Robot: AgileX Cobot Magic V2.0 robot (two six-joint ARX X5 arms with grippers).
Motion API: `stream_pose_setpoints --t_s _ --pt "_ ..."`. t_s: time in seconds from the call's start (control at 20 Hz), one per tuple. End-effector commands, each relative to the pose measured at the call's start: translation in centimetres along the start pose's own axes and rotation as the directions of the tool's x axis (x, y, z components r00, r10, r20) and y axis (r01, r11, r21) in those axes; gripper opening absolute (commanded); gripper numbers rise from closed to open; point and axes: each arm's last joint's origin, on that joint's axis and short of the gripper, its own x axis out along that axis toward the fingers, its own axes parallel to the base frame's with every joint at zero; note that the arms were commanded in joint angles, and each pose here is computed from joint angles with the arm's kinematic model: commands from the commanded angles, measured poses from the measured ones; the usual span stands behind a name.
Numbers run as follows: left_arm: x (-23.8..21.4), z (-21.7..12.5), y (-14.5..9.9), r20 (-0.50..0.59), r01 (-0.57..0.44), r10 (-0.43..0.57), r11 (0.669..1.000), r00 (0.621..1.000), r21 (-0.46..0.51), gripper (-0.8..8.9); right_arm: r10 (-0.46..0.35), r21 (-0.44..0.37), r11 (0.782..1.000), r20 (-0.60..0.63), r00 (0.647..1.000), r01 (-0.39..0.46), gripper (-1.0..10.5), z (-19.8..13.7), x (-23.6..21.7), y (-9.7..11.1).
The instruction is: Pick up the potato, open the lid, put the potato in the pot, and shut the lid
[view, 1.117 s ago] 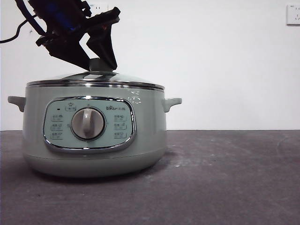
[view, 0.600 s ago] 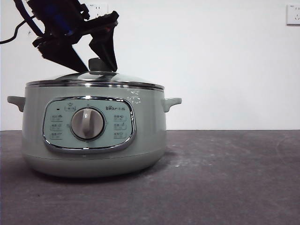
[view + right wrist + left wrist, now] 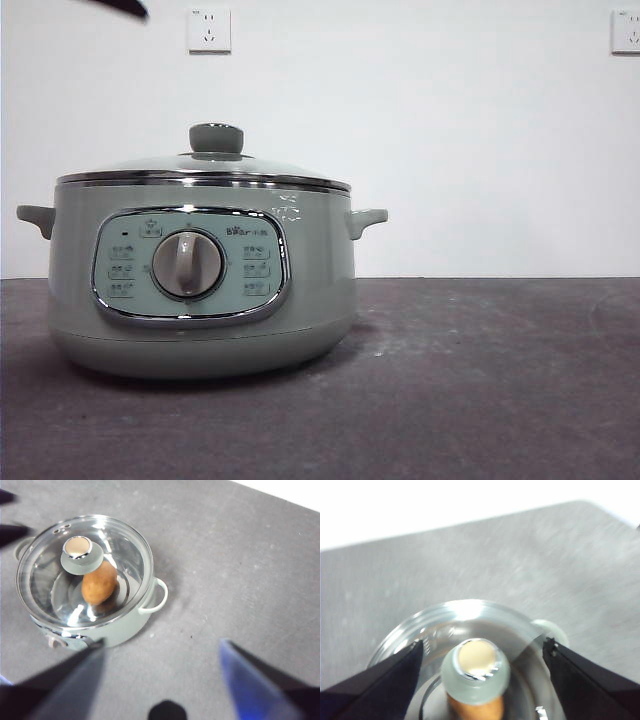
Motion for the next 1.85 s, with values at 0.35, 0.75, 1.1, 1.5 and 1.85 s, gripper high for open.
stream_pose_setpoints --t_s 0.35,0.75,1.1,1.5,1.85 --pt "-6.8 -1.0 -0.5 0.010 0.015 -0.016 0.997 1.000 0.071 -0.09 0.007 0.044 0.999 0.160 0.987 -0.015 -0.1 -6.8 2.8 0.0" --pt "-7.7 -5.4 -0.9 0.016 0.006 -0.008 0.994 1.000 0.110 -0.08 -0.037 0.116 0.993 0.291 0.956 0.003 -0.1 -14.0 5.7 -0.2" --pt "-5.2 -11.7 -0.8 0.028 0.029 -0.032 0.993 0.999 0.117 -0.08 -0.038 0.126 0.992 0.276 0.960 0.003 0.0 -16.9 7.6 -0.1" --pt "-4.5 -12.3 -0.9 -0.025 0.023 -0.022 0.998 0.999 0.051 -0.03 -0.034 0.183 0.983 0.250 0.968 -0.012 0.0 -16.9 8.2 0.1" --pt "-4.5 -12.3 -0.9 -0.027 0.023 -0.022 0.998 0.999 0.052 -0.03 -0.036 0.184 0.983 0.252 0.967 -0.012 0.0 -16.9 8.1 0.1"
